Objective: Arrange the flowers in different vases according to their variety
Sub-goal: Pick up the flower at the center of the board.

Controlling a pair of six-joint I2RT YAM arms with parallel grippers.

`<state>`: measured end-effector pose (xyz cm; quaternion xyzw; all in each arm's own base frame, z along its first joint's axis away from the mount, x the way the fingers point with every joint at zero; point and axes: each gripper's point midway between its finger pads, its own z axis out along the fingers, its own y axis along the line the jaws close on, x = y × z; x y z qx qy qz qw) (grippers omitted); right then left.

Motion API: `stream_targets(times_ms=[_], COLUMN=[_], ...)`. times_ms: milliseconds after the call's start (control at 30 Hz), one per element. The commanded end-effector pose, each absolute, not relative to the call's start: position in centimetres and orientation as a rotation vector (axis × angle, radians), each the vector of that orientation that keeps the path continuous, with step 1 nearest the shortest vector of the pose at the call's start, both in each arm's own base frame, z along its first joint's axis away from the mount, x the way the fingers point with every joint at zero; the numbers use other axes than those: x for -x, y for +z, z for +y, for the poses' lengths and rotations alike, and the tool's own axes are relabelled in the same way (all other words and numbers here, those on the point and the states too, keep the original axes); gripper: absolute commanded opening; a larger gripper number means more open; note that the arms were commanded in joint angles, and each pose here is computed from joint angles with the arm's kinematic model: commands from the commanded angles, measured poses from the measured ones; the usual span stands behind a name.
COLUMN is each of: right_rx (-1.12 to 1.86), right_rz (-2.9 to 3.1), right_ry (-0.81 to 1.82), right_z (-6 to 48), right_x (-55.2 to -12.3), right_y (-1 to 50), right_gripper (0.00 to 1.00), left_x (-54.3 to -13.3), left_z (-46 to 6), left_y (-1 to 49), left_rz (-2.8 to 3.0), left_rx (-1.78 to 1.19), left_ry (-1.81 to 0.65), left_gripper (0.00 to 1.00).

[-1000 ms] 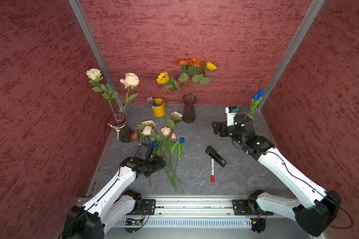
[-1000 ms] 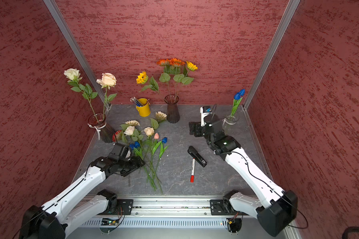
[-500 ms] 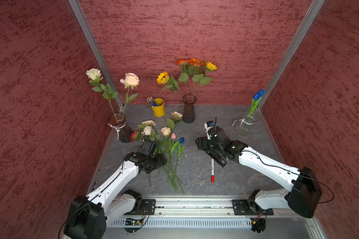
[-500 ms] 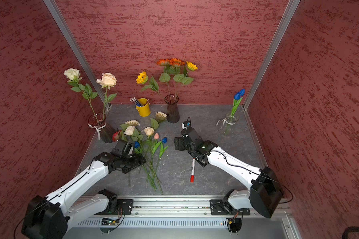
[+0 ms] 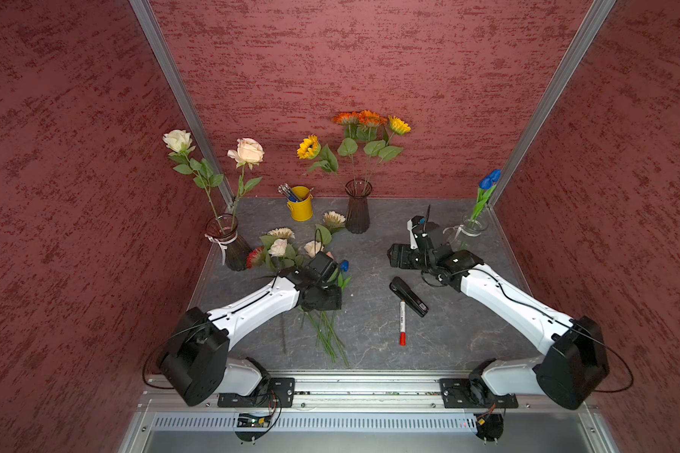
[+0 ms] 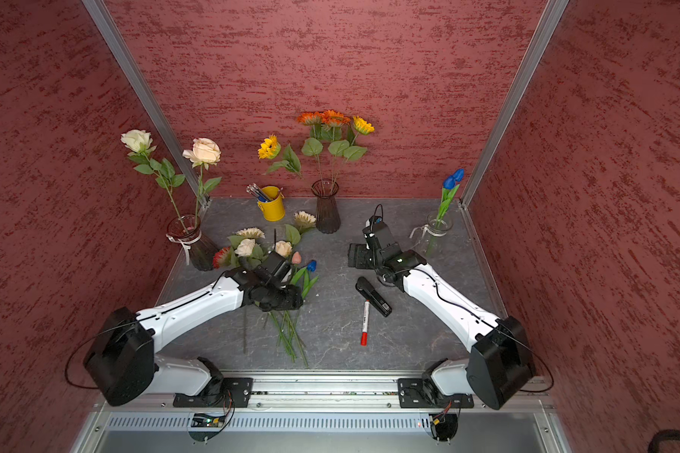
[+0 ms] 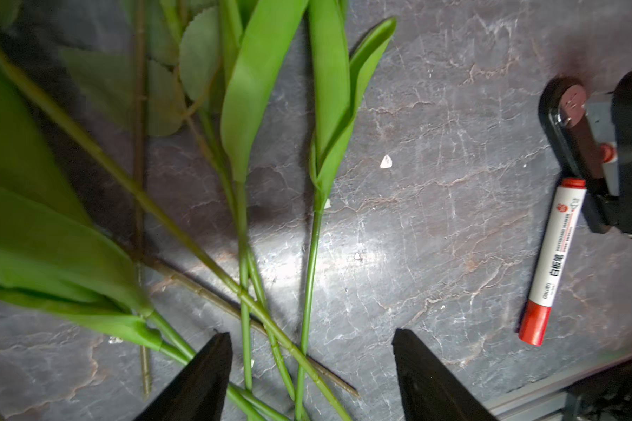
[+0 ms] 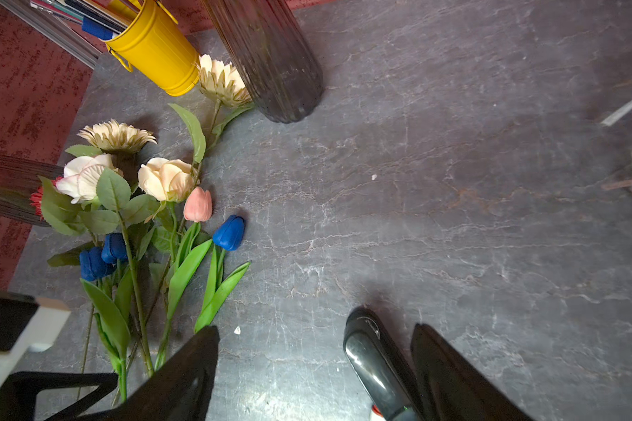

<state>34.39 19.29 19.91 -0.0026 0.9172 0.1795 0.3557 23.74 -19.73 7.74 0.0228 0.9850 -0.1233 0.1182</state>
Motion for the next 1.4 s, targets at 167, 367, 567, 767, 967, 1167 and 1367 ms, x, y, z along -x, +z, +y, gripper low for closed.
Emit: stream_targets(times_ms=[167, 367, 567, 767, 967, 1167, 1367], right_rx=[-0.080, -0.094, -0.098, -0.099, -0.099, -0.117, -0.103], right_rz=[2.314, 2.329, 2.325, 2.308, 2.343, 2.302, 2.319], right_ry=[0.474, 0.480, 0.497, 0.486, 0.485, 0.488, 0.502], right_z=[15.3, 14.8, 14.9, 14.5, 14.7, 14.3, 14.8], right_x=[-32.7, -32.5, -32.4, -32.1, -32.1, -32.0, -32.2], right_y=[22.4, 21.9, 21.6, 21.9, 20.9, 21.9, 21.6], right_gripper=[0.87, 0.86, 0.85, 0.84, 0.83, 0.83, 0.83], left_x=[-24.8, -24.9, -25.1, -25.1, -25.2, -25.0, -24.2], left_z=[-20.4, -21.1, -21.9, -22.4, -22.0, -22.0, -22.4], left_y=[6.7, 5.2, 3.9, 2.7, 2.6, 2.0, 1.6], left_rz=[2.875, 2.905, 2.936, 2.971, 2.976, 3.002, 3.007], left_rx=[-0.153, -0.157, -0.176, -0.195, -0.167, -0.167, -0.128], left_ry=[-0.237, -0.243, -0.241, -0.215, -0.180, -0.174, -0.246], left_gripper=[0.61, 0.57, 0.51, 0.44, 0.39, 0.36, 0.27])
